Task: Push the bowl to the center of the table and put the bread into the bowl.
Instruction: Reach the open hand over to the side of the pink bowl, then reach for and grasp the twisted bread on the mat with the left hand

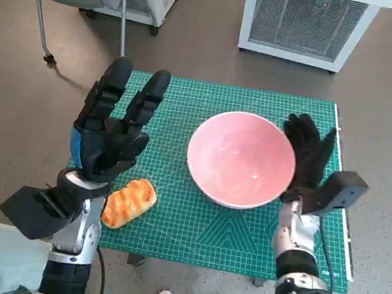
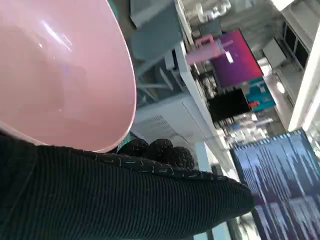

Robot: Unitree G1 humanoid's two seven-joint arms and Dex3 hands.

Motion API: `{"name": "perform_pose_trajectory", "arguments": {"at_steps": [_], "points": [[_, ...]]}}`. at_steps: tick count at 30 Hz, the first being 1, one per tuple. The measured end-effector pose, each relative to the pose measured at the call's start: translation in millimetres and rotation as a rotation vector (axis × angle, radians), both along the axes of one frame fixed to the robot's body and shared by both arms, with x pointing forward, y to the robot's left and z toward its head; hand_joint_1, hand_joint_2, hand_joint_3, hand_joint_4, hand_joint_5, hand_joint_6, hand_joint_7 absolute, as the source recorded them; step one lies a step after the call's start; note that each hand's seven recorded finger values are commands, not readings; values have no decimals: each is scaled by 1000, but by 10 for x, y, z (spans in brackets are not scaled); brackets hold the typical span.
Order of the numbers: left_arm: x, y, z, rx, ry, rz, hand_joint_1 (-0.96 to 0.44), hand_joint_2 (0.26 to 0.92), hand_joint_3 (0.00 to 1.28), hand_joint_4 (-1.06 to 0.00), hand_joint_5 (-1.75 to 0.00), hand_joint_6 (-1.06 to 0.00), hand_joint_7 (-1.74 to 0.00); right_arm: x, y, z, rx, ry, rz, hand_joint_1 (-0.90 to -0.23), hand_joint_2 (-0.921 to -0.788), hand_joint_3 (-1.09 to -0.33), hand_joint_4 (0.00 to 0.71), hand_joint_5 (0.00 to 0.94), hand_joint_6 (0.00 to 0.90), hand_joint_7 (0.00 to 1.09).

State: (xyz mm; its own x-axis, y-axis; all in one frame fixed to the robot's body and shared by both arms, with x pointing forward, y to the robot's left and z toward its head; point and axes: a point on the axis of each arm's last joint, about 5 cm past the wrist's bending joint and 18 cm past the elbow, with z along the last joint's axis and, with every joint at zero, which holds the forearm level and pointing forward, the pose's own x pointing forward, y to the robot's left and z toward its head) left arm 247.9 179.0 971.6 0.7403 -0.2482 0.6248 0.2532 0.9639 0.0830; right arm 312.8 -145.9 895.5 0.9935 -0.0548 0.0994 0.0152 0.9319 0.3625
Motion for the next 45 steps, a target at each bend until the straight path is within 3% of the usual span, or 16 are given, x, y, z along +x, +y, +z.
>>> {"name": "perform_pose_trajectory", "arguments": {"at_steps": [10,20,25,30,36,40,45], "points": [[-23,-1,10,0,-3,14,-36,921,174,-513,-1,-579,-11,46,59,40,3,24,46,-477,-921,-815,327,6,136,458],[-27,7,11,0,-3,20,-46,921,172,-512,0,-578,-9,67,-85,82,-20,7,28,-460,-921,-820,316,1,120,435],[-28,37,18,10,-5,23,-57,921,169,-512,0,-578,-8,100,-196,209,-48,-80,-27,-459,-921,-826,297,0,118,434],[-31,105,36,33,-5,34,-64,921,165,-500,0,-557,-2,118,-230,436,-116,-272,-85,-458,-921,-835,294,1,67,538],[-55,263,131,176,-12,54,-105,917,117,-396,0,-483,0,35,-252,680,-206,-523,-98,-489,-921,-825,302,4,15,651],[-124,485,308,456,11,94,-81,879,44,-293,0,-460,-2,-58,-267,811,-247,-652,-92,-501,-921,-811,311,8,6,680],[-273,685,577,791,122,138,-23,821,9,-193,0,-396,0,-182,-303,953,-297,-777,-82,-519,-921,-788,318,12,0,679]]}}
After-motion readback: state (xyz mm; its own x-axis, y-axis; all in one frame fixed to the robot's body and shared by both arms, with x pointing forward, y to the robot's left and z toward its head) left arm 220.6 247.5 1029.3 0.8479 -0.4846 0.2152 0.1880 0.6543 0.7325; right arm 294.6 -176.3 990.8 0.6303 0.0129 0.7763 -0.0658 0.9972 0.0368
